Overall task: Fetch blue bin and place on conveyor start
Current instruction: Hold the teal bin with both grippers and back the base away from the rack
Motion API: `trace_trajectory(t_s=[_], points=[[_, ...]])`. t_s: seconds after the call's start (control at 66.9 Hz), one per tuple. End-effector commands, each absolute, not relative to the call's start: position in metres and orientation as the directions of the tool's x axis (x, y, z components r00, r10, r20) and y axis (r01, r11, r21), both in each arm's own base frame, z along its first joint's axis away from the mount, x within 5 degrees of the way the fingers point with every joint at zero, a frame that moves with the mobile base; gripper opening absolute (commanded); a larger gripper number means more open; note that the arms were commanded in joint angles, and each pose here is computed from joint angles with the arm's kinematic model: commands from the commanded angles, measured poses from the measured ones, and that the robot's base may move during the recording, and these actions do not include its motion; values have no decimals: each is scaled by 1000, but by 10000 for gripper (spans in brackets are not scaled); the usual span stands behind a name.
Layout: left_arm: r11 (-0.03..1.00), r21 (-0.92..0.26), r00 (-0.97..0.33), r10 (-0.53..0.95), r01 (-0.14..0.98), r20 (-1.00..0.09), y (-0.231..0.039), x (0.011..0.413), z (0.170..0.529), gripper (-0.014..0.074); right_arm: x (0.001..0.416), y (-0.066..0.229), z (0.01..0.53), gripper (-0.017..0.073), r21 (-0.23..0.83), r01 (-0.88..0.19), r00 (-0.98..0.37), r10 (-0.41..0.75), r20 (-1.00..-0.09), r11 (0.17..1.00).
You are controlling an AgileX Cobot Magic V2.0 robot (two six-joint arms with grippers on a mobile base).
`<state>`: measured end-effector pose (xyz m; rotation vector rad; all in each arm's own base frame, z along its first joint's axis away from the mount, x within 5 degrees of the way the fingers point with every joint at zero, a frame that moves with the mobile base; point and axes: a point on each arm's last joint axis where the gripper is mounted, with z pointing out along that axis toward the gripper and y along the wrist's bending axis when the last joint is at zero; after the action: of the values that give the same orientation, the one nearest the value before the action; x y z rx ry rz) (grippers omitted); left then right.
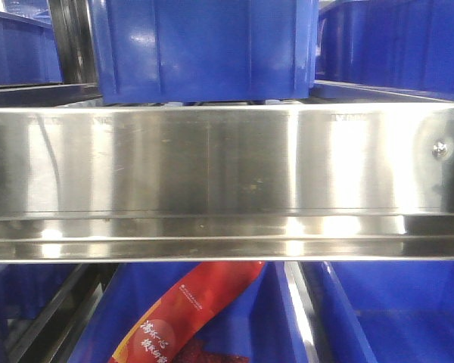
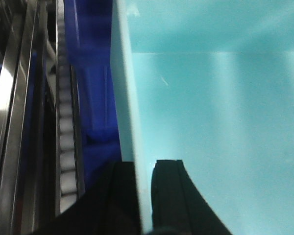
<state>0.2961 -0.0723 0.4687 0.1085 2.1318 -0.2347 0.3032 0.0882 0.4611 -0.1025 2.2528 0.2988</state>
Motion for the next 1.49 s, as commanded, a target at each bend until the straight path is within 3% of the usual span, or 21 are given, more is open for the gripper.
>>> trace_trajectory(t_s=[0.0,0.493,1.479], points=[[978,-102,-424,-17,179,-905,-70,296,484,-111,299,82,470,-152,146,-176,-602,11,-798,974],[973,-110,-248,-58,201,-967,-72,302,500,-111,299,82,470,-152,146,-176,-602,11,-798,974],[973,-110,-246,-58,201,-968,-72,302,500,-111,300,82,470,-152,145,-176,-603,10,-797,974]])
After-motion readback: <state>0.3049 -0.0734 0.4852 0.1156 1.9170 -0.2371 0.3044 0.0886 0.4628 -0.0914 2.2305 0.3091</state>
